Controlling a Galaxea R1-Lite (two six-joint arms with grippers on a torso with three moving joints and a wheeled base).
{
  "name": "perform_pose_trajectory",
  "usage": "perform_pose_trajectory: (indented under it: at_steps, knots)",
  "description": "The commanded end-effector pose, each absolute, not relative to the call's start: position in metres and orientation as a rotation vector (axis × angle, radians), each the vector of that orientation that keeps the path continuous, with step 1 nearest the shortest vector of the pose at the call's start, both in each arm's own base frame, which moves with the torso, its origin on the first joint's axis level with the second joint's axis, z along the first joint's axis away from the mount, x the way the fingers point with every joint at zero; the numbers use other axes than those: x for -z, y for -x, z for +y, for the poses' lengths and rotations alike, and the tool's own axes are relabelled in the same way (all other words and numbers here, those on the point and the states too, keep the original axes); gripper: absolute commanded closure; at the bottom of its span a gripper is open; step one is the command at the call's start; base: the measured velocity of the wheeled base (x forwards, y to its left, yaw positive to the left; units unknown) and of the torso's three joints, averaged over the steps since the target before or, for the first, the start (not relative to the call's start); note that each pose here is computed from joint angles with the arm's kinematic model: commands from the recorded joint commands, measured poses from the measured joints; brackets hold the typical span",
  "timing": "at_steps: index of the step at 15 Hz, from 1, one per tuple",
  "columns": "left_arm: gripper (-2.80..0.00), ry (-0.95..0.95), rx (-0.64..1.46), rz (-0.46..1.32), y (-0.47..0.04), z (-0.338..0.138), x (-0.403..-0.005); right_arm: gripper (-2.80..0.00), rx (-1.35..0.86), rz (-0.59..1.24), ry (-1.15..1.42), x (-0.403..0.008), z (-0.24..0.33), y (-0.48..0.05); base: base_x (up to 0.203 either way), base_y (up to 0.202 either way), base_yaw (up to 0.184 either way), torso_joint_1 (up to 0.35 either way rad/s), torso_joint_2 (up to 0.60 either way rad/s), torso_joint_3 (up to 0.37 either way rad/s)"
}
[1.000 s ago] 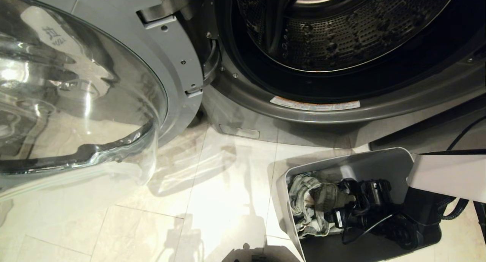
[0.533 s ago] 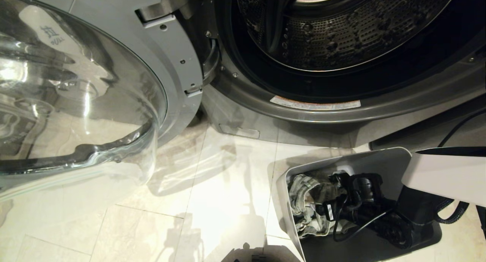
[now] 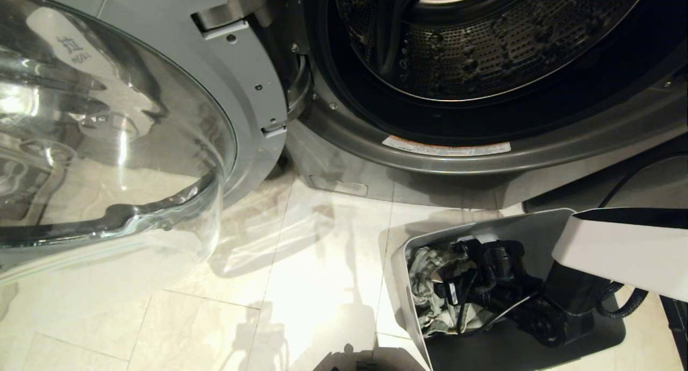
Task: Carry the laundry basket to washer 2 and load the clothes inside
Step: Place the clothes into the washing machine
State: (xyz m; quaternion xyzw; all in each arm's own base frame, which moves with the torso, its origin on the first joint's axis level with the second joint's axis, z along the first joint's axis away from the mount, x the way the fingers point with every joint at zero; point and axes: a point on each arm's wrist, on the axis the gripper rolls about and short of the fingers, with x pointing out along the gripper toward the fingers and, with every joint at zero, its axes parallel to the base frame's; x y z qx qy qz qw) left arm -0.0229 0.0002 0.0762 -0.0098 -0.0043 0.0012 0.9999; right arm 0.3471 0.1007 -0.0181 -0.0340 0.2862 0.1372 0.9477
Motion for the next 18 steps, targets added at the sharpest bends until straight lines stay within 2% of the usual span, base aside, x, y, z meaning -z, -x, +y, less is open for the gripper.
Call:
perform_pose_trajectory:
  at_steps: [1, 10, 11, 18]
  knots:
    - [0.00, 0.020, -0.003, -0.008, 0.023, 0.000, -0.076, -2.80, -0.279, 0.571, 0.073, 0.024, 0.105, -0.355, 0.000, 0.000, 0.000, 0.000, 0.00, 0.000]
    - [0.00, 0.020, -0.003, -0.008, 0.023, 0.000, -0.076, -2.80, -0.229, 0.564, 0.098, 0.038, 0.115, -0.365, 0.000, 0.000, 0.000, 0.000, 0.00, 0.000]
    - [0.00, 0.020, -0.003, -0.008, 0.023, 0.000, -0.076, 0.00, -0.217, 0.560, 0.101, 0.040, 0.116, -0.368, 0.000, 0.000, 0.000, 0.000, 0.00, 0.000]
    - [0.00, 0.020, -0.003, -0.008, 0.023, 0.000, -0.076, 0.00, -0.209, 0.551, 0.101, 0.044, 0.118, -0.374, 0.000, 0.000, 0.000, 0.000, 0.00, 0.000]
